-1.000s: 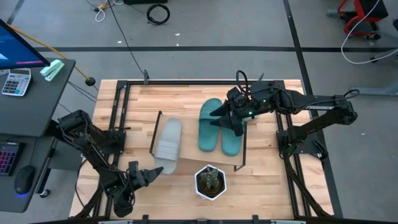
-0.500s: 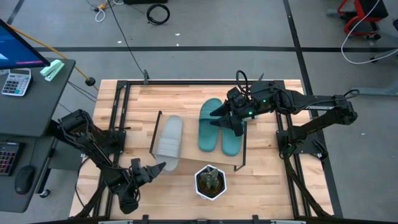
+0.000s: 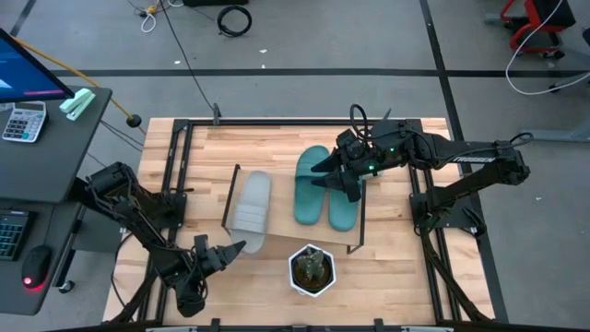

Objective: Pick and place slides into the shelf
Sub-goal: Put the bottom gray slide on the shelf, then put the gray slide on the shelf

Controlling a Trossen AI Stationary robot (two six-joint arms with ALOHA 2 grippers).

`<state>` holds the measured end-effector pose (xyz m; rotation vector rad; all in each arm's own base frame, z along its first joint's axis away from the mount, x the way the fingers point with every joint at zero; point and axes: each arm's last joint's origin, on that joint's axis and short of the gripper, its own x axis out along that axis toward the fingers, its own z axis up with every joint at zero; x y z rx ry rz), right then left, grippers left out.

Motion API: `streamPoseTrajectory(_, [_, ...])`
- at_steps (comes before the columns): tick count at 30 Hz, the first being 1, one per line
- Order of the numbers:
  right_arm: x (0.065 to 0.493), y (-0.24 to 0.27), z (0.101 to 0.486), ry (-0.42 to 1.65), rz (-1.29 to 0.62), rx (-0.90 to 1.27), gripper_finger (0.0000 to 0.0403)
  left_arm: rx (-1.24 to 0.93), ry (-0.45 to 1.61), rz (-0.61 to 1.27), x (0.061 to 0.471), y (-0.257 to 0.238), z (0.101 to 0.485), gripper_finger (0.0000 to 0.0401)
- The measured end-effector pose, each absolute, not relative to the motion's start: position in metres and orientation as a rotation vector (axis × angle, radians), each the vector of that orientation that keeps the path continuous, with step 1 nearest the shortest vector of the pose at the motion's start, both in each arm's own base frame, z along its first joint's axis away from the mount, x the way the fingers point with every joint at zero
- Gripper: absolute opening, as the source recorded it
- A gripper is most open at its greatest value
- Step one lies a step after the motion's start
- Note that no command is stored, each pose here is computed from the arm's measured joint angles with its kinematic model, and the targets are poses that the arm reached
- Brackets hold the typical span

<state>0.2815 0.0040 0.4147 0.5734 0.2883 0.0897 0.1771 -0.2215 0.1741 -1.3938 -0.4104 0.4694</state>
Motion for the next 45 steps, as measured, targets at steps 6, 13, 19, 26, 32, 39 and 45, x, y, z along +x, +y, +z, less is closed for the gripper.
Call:
streamPoseTrajectory(6, [0.281, 0.004, 0.415, 0.288, 0.090, 0.574, 0.0242, -1.392, -0.410, 0.470, 0.177, -0.221, 0.174, 0.0228])
streamPoseTrajectory(13, [0.281, 0.004, 0.415, 0.288, 0.089, 0.574, 0.0242, -1.424, -0.417, 0.465, 0.177, -0.222, 0.174, 0.0232])
streamPoseTrajectory(19, [0.281, 0.004, 0.415, 0.288, 0.089, 0.574, 0.0242, -1.419, -0.411, 0.465, 0.177, -0.222, 0.174, 0.0266])
streamPoseTrajectory(26, [0.281, 0.005, 0.415, 0.295, 0.112, 0.577, 0.0242, -1.371, -0.311, 0.457, 0.172, -0.224, 0.170, 0.0313])
streamPoseTrajectory(32, [0.281, 0.005, 0.415, 0.297, 0.120, 0.579, 0.0242, -1.374, -0.249, 0.432, 0.166, -0.229, 0.169, 0.0340])
streamPoseTrajectory(39, [0.281, 0.006, 0.415, 0.313, 0.166, 0.580, 0.0242, -1.483, -0.124, 0.312, 0.140, -0.253, 0.173, 0.0358])
streamPoseTrajectory(45, [0.279, 0.002, 0.409, 0.376, 0.173, 0.563, 0.0242, -1.557, -0.072, 0.215, 0.120, -0.272, 0.184, 0.0356])
